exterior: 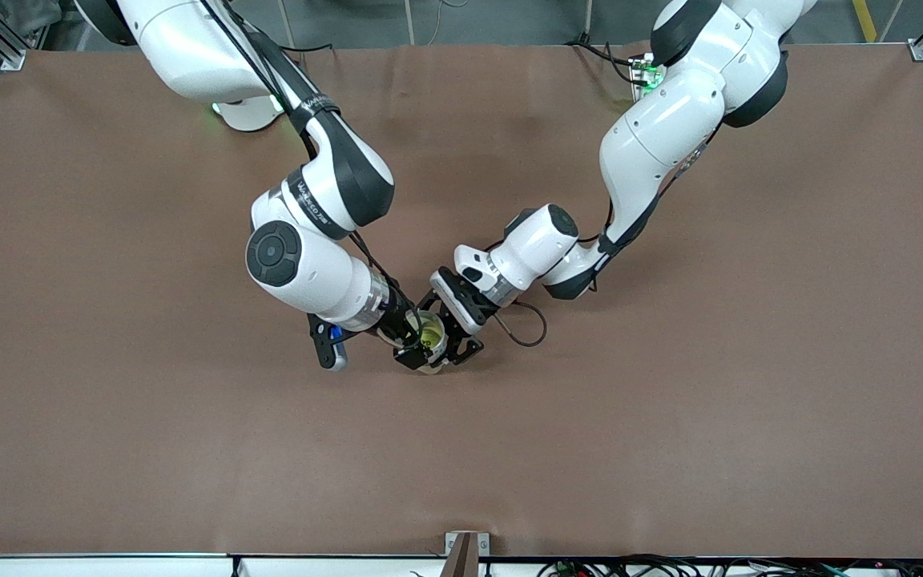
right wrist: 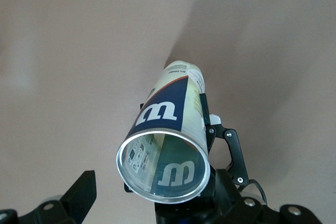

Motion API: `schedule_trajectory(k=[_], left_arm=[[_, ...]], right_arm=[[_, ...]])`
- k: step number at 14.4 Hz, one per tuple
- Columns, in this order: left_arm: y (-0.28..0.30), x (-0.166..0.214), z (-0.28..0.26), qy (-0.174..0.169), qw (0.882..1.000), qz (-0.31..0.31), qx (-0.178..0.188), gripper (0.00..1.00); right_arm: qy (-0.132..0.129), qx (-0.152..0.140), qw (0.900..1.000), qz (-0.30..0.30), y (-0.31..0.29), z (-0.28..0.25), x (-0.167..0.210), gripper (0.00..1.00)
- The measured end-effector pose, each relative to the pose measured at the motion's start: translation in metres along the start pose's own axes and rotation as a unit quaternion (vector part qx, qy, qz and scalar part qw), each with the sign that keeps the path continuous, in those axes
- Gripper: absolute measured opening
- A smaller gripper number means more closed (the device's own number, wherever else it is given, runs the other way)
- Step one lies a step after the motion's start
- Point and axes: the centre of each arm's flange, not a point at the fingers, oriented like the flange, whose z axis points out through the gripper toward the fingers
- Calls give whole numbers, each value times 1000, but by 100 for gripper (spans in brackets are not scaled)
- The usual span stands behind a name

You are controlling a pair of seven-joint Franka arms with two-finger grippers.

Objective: Insert tennis ball vertically with right arm
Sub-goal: 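Drop the second ball into the can by opening the right gripper, then withdraw the right gripper from the can while the left gripper releases it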

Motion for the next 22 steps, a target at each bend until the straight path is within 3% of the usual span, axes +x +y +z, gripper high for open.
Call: schedule_trajectory(k=[4, 5, 7, 11, 15, 22], left_arm=[[0, 0, 0, 0, 1000, 0, 0, 78], [0, 0, 0, 0, 1000, 0, 0, 84], [0, 0, 0, 0, 1000, 0, 0, 99], [-1, -1, -1, -1, 1000, 0, 0, 100], [6, -7, -8, -14, 1000, -6, -6, 100], [-6, -16, -27, -44, 999, -7, -5, 100]], right_arm=[[7, 1, 1000, -13, -1, -2, 4, 100], [12, 0, 1000, -27, -2, -4, 10, 100], [19, -7, 998, -64, -4, -13, 40, 100], [17, -55, 986, -155, 4, -48, 126, 100], [31, -86, 961, -263, 28, -87, 197, 100], [36, -163, 894, -417, 81, -167, 279, 100]])
